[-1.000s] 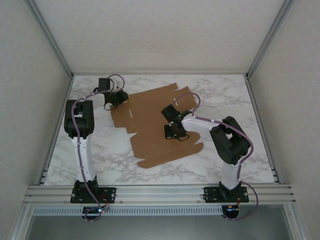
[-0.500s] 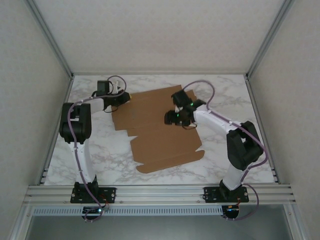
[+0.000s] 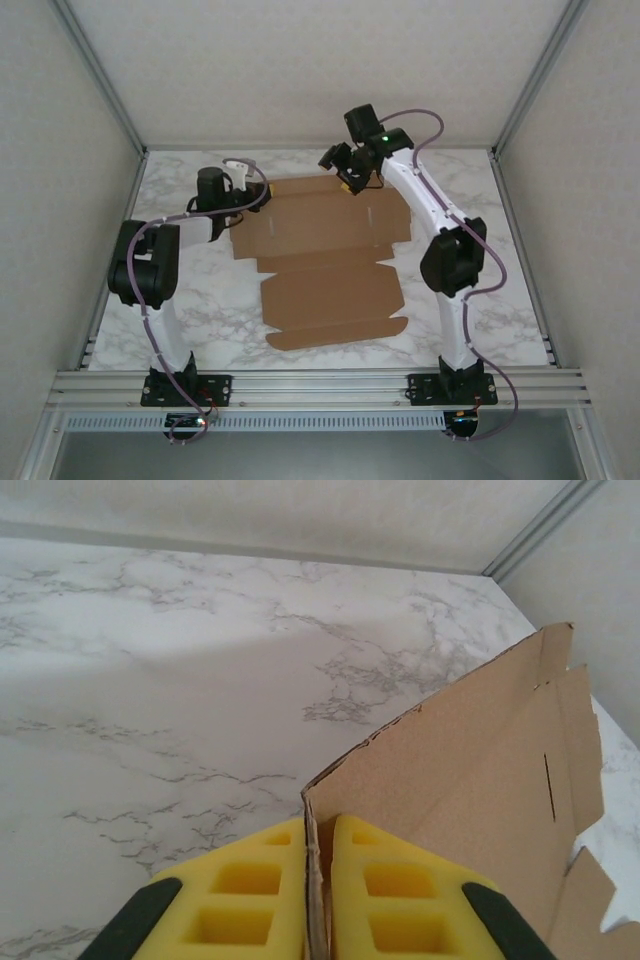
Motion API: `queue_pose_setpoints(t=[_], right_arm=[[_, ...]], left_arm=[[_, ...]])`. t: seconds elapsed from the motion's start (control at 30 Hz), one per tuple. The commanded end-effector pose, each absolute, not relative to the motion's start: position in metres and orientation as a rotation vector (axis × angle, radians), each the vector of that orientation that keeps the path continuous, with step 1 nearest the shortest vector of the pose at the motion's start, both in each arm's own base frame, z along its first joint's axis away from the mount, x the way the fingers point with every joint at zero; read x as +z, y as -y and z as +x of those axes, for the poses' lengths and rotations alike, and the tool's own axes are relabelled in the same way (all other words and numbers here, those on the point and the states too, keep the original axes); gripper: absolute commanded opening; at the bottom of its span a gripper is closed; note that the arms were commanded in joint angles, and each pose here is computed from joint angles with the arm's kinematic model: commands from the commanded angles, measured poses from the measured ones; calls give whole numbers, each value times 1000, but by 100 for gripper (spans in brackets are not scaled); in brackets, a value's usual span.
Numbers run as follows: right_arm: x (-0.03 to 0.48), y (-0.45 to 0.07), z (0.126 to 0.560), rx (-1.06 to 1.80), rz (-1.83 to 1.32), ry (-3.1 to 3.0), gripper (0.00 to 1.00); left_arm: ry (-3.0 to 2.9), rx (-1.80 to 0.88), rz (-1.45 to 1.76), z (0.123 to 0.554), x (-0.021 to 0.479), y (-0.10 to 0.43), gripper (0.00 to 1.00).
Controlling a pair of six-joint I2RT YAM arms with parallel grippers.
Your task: Fold the paper box
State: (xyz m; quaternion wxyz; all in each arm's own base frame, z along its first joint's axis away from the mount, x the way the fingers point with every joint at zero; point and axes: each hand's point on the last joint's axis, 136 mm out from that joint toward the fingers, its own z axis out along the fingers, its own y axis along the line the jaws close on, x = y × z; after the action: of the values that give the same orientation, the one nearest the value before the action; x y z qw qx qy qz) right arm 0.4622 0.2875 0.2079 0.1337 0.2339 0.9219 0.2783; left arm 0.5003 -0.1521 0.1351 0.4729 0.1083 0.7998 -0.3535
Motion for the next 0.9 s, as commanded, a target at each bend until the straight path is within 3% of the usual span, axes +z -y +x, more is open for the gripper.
queue_pose_setpoints(t=[0.0,0.23,0.6,0.87], right_arm=[[195,-272,454,756,1098,-2724,68],[166,-267,470,765,1427,-2667,71],[147,-264,497,836,1510,-2626,69],[148,-261,496,854,1509,-2610,41]], left_arm=[[-1819,-792,371,498,166,155,10],[-1781,-784,409,494,173,160,10],[-1738,-746,494,479,177,168,9],[-1723,-717,481,480,183,165,9]])
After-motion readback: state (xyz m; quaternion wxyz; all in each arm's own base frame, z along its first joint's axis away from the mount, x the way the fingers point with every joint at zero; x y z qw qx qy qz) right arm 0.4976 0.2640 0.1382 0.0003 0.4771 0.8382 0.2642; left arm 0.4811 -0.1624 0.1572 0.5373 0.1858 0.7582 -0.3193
